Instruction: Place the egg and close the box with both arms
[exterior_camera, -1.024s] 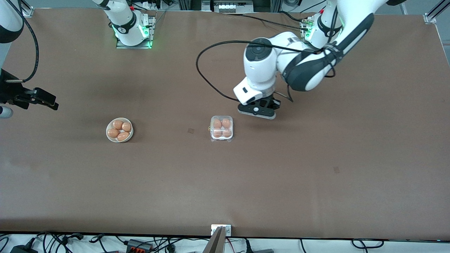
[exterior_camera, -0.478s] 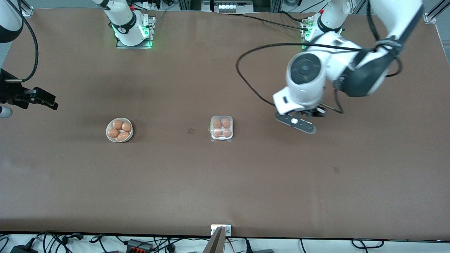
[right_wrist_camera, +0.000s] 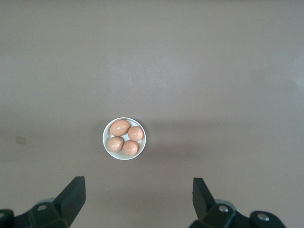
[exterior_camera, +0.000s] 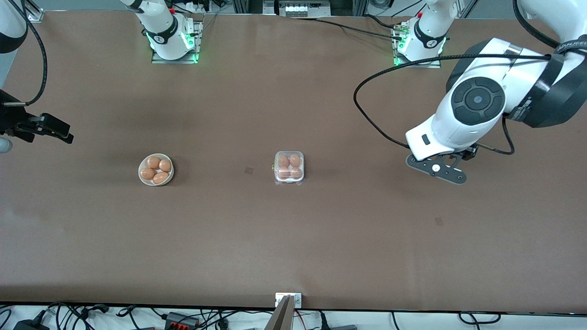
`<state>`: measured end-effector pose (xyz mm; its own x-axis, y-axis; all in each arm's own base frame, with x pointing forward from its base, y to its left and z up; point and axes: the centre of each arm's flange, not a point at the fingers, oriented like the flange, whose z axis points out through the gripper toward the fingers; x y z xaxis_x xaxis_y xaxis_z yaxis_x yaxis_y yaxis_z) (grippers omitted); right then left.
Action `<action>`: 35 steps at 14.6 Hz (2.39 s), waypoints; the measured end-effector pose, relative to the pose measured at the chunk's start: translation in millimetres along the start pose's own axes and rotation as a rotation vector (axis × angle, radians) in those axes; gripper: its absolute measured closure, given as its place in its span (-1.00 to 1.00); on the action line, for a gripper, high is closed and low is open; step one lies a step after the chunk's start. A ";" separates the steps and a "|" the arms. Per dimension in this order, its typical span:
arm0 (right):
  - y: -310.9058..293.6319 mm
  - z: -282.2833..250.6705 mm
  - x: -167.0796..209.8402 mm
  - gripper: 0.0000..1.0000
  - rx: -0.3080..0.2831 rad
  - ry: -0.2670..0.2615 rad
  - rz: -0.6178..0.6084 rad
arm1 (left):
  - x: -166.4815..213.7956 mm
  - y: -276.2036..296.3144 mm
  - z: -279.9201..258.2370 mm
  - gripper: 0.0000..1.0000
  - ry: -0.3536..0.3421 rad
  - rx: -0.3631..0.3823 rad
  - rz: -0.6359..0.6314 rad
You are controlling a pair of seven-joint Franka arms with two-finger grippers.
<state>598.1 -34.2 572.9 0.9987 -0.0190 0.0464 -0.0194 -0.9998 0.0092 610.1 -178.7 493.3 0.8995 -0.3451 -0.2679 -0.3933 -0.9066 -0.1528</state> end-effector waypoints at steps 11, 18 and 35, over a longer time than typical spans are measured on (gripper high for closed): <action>7.3 -0.5 0.1 -1.00 0.004 0.004 0.007 | -73.5 -113.8 -26.9 -1.00 -0.009 -0.271 -0.250; -2.0 -1.2 0.5 -1.00 0.008 0.005 -0.010 | -111.2 -113.6 -31.7 -1.00 0.128 -0.268 -0.324; -1.0 -0.5 -6.9 -1.00 0.009 -0.044 -0.003 | -142.2 -105.5 -40.7 -1.00 0.185 -0.216 -0.350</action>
<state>591.2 -33.0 573.1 0.9999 -0.0163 0.0026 -0.0163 -0.9999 -0.0002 531.4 -43.8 586.2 0.9979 -0.0290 -0.0580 -0.0288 -0.9996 0.0031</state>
